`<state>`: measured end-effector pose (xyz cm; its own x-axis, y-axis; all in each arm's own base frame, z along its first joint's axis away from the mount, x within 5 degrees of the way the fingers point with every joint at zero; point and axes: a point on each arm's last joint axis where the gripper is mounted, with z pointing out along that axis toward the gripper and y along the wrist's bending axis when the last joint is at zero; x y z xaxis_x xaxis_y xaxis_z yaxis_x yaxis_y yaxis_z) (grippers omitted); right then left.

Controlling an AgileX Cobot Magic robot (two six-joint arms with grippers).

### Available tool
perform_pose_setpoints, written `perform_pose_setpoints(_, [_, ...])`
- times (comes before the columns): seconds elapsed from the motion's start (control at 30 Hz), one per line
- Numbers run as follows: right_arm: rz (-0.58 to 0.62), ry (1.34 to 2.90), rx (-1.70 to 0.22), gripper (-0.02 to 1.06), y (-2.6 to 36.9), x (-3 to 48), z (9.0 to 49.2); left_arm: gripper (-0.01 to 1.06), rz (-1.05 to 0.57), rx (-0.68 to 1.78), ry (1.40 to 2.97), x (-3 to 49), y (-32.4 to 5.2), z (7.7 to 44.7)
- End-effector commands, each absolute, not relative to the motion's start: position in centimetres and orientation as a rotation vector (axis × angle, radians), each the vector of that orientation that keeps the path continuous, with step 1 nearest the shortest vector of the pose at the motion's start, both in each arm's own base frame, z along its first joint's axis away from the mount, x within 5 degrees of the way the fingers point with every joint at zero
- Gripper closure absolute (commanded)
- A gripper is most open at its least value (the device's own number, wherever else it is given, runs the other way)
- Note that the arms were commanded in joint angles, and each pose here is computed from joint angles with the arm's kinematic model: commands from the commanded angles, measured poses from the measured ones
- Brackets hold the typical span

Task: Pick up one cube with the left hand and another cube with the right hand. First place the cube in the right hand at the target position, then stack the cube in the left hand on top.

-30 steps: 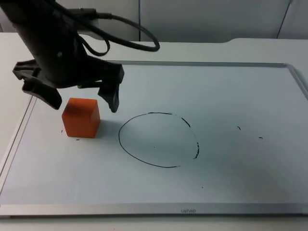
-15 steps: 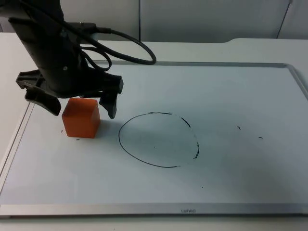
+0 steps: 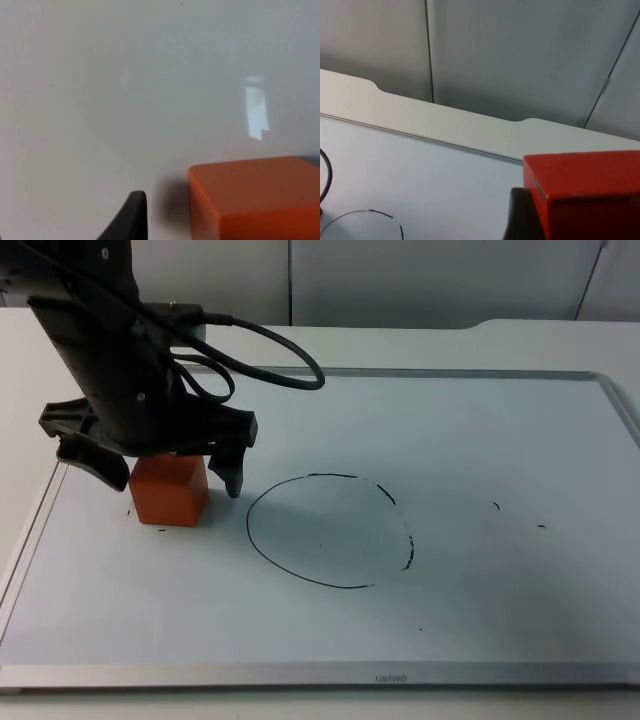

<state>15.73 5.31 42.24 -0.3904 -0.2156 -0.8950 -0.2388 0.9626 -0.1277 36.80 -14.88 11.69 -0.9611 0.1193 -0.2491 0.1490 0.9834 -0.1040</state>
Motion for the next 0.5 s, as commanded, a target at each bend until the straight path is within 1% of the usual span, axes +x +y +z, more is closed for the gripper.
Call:
perform_pose_setpoints(0.0, [0.032, 1.961, -0.335, 1.05, 5.37, 15.62, 42.40, 0.01, -0.175, 0.202, 2.891, 36.79, -15.19, 11.16])
perform_pose_setpoints(0.1, [0.032, 1.955, -0.336, 1.05, 5.38, 15.64, 42.45, 0.01, -0.171, 0.202, 2.900, 36.78, -15.19, 10.83])
perform_pose_setpoints(0.2, [0.034, 1.951, -0.337, 1.05, 5.40, 15.65, 42.48, 0.04, -0.170, 0.202, 2.903, 36.76, -15.18, 10.75])
perform_pose_setpoints(0.23, [0.034, 1.951, -0.337, 1.05, 5.40, 15.65, 42.48, 0.09, -0.170, 0.202, 2.903, 36.76, -15.18, 10.75])
perform_pose_setpoints(0.3, [0.034, 1.951, -0.337, 1.05, 5.40, 15.65, 42.48, 0.22, -0.170, 0.202, 2.903, 36.76, -15.18, 10.75])
perform_pose_setpoints(0.33, [0.034, 1.951, -0.337, 1.05, 5.40, 15.65, 42.48, 0.22, -0.170, 0.202, 2.903, 36.76, -15.18, 10.75])
perform_pose_setpoints(0.37, [0.034, 1.951, -0.337, 1.05, 5.40, 15.65, 42.48, 0.28, -0.170, 0.202, 2.903, 36.76, -15.18, 10.75])
perform_pose_setpoints(0.47, [0.034, 1.951, -0.337, 1.05, 5.40, 15.65, 42.48, 0.55, -0.170, 0.202, 2.903, 36.76, -15.18, 10.75])
